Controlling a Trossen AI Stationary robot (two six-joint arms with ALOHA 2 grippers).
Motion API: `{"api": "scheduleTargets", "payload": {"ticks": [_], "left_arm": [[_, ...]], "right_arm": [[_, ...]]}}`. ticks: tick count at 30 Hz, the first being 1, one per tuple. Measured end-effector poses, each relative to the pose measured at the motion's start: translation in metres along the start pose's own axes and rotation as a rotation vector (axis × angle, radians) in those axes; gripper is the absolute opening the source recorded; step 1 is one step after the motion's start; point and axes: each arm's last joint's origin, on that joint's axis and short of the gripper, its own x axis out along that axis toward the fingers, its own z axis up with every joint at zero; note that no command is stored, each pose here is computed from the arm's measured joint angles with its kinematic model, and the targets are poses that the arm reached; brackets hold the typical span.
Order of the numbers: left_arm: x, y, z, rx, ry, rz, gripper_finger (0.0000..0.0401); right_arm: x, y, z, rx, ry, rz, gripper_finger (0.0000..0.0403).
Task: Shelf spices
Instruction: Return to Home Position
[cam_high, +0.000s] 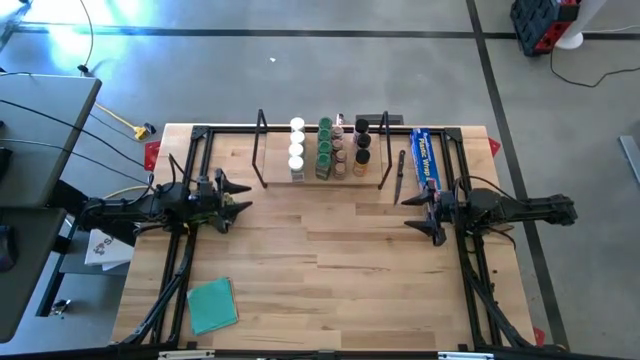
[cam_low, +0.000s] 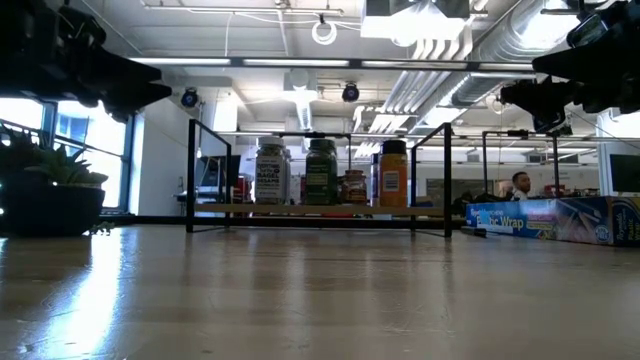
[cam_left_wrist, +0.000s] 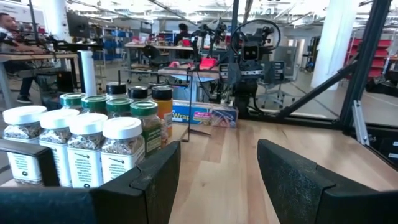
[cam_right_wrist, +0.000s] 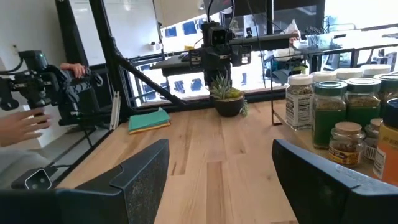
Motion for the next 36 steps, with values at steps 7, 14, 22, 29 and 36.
{"api": "scheduleTargets", "payload": {"ticks": [7, 14, 22, 29, 36], "left_arm": [[0.0, 0.001, -0.001, -0.001, 0.014, 0.001, 0.0208], [-0.001, -0.006, -0.002, 0.071, 0.024, -0.26, 0.0208], [-0.002, -0.013, -0.002, 0.098, 0.018, -0.337, 0.0208], [-0.004, -0.018, -0.003, 0.092, 0.018, -0.39, 0.0208], [-0.004, -0.018, -0.003, 0.092, 0.018, -0.388, 0.0208]], "right_arm": [[0.0, 0.0, 0.0, 0.002, 0.0, 0.0, 0.0279], [0.0, 0.0, 0.0, 0.0, 0.0, 0.0, 0.0279], [0.0, 0.0, 0.0, 0.002, 0.0, 0.0, 0.0279], [0.0, 0.0, 0.0, 0.0, 0.0, 0.0, 0.0279], [0.0, 0.0, 0.0, 0.002, 0.0, 0.0, 0.0279]]}}
